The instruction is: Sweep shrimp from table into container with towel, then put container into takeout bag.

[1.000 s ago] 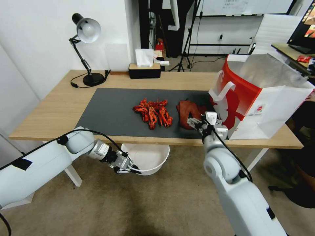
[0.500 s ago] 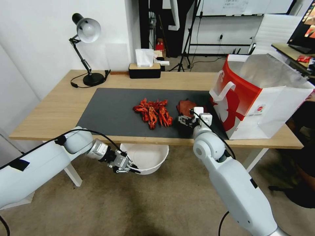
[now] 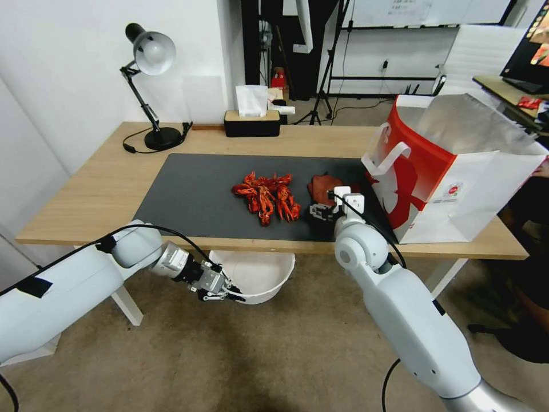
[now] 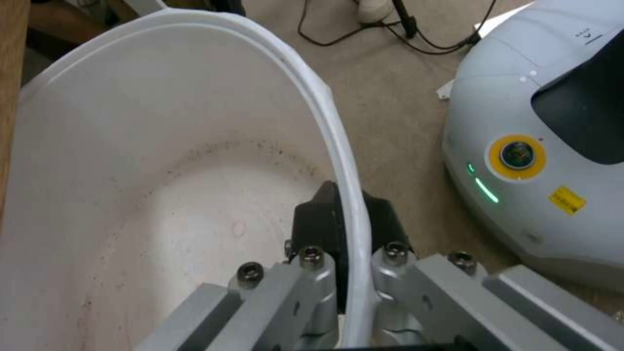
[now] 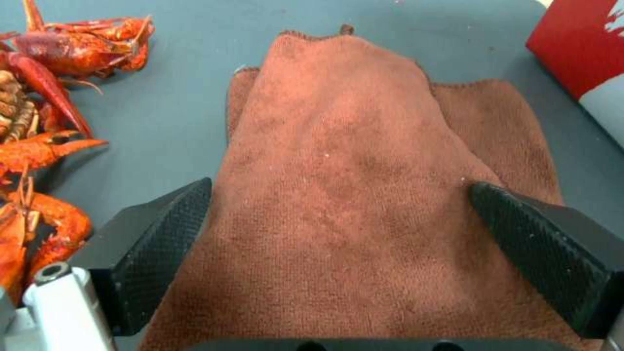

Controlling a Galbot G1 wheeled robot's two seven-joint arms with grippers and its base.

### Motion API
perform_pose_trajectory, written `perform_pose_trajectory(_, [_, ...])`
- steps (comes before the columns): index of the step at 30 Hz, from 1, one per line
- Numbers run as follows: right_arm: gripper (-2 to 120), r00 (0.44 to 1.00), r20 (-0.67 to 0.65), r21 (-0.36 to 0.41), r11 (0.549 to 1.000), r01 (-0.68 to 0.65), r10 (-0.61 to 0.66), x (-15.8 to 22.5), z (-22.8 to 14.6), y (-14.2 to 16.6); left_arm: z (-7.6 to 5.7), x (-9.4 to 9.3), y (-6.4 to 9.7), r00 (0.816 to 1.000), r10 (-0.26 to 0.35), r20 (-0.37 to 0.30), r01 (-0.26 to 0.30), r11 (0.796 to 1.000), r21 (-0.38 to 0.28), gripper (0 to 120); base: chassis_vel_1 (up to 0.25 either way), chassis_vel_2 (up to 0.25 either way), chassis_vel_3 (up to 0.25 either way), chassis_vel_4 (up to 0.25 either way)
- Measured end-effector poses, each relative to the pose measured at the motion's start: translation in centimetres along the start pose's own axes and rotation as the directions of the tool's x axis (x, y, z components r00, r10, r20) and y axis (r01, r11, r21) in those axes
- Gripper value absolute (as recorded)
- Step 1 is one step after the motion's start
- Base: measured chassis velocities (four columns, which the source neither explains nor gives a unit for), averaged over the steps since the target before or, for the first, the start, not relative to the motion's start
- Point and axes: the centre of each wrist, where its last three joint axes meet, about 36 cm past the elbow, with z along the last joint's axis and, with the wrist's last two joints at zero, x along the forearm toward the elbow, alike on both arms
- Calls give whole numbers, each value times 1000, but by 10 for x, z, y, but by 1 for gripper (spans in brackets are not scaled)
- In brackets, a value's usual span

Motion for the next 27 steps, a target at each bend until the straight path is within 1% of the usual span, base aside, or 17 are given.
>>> perform_pose_trajectory(4, [100, 1000, -7, -3, 1000, -1, 1, 0, 3, -1, 0, 1, 0, 1000, -1, -1, 1, 1000, -1, 0, 0, 0, 0, 0])
perform_pose_trajectory(5, [96, 1000, -11, -7, 1000, -2, 2, -1, 4, -2, 0, 1, 0, 1000, -2, -1, 2, 1000, -1, 0, 0, 0, 0, 0])
perform_pose_trajectory(7, [93, 1000, -14, -9, 1000, -2, 2, -1, 5, -3, 0, 1, 0, 1000, -2, -1, 2, 1000, -1, 0, 0, 0, 0, 0])
perform_pose_trajectory(8, [87, 1000, -17, -12, 1000, -3, 3, -1, 7, -4, -1, 1, 0, 1000, -2, -1, 2, 1000, -2, 0, 0, 0, 0, 0])
perform_pose_trajectory(9, [87, 1000, -17, -12, 1000, -3, 3, -1, 7, -4, -1, 1, 0, 1000, -2, -1, 2, 1000, -2, 0, 0, 0, 0, 0])
perform_pose_trajectory(11, [79, 1000, -22, -18, 1000, -5, 4, -1, 9, -5, -1, 1, 0, 1000, -2, 0, 2, 1000, -3, 0, 0, 0, 0, 0])
perform_pose_trajectory(12, [79, 1000, -22, -18, 1000, -5, 4, -1, 9, -5, -1, 1, 0, 1000, -2, 0, 2, 1000, -3, 0, 0, 0, 0, 0])
perform_pose_trajectory(14, [66, 1000, -23, -34, 999, -7, 6, 0, 12, -8, -2, 1, 0, 1000, 0, 0, 0, 1000, -3, 0, 0, 0, 0, 0])
perform_pose_trajectory(16, [64, 1000, -23, -36, 999, -7, 6, 0, 12, -8, -2, 1, 0, 1000, 0, 0, 0, 1000, -3, 0, 0, 0, 0, 0])
perform_pose_trajectory(17, [56, 1000, -23, -40, 999, -6, 5, 0, 13, -8, -3, 1, -1, 1000, 1, 1, -1, 1000, -3, 0, 0, 0, 0, 0])
perform_pose_trajectory(18, [51, 1000, -24, -41, 999, -6, 5, 0, 14, -8, -3, 1, -1, 1000, 0, 1, 0, 1000, -3, 0, 0, 0, 0, 0])
perform_pose_trajectory(19, [51, 1000, -24, -41, 999, -6, 5, 0, 14, -8, -3, 1, -1, 1000, 0, 1, 0, 1000, -3, 0, 0, 0, 0, 0])
perform_pose_trajectory(21, [41, 1000, -26, -43, 999, -3, 2, 1, 16, -8, -3, 2, -1, 1000, -1, 0, 1, 1000, -3, 0, 0, 0, 0, 0])
perform_pose_trajectory(23, [38, 1000, -27, -43, 999, -2, 1, 1, 16, -8, -3, 2, -1, 1000, -1, 0, 1, 1000, -3, 0, 0, 0, 0, 0])
perform_pose_trajectory(24, [30, 1000, -29, -45, 999, 1, -2, 1, 17, -8, -3, 2, -1, 1000, -2, 0, 2, 1000, -3, 0, 0, 0, 0, 0])
perform_pose_trajectory(25, [30, 1000, -29, -45, 999, 1, -2, 1, 17, -8, -3, 2, -1, 1000, -2, 0, 2, 1000, -3, 0, 0, 0, 0, 0])
perform_pose_trajectory(27, [19, 999, -31, -46, 999, 4, -5, 1, 18, -7, -3, 3, -1, 1000, -4, 0, 4, 1000, -3, 0, 0, 0, 0, 0])
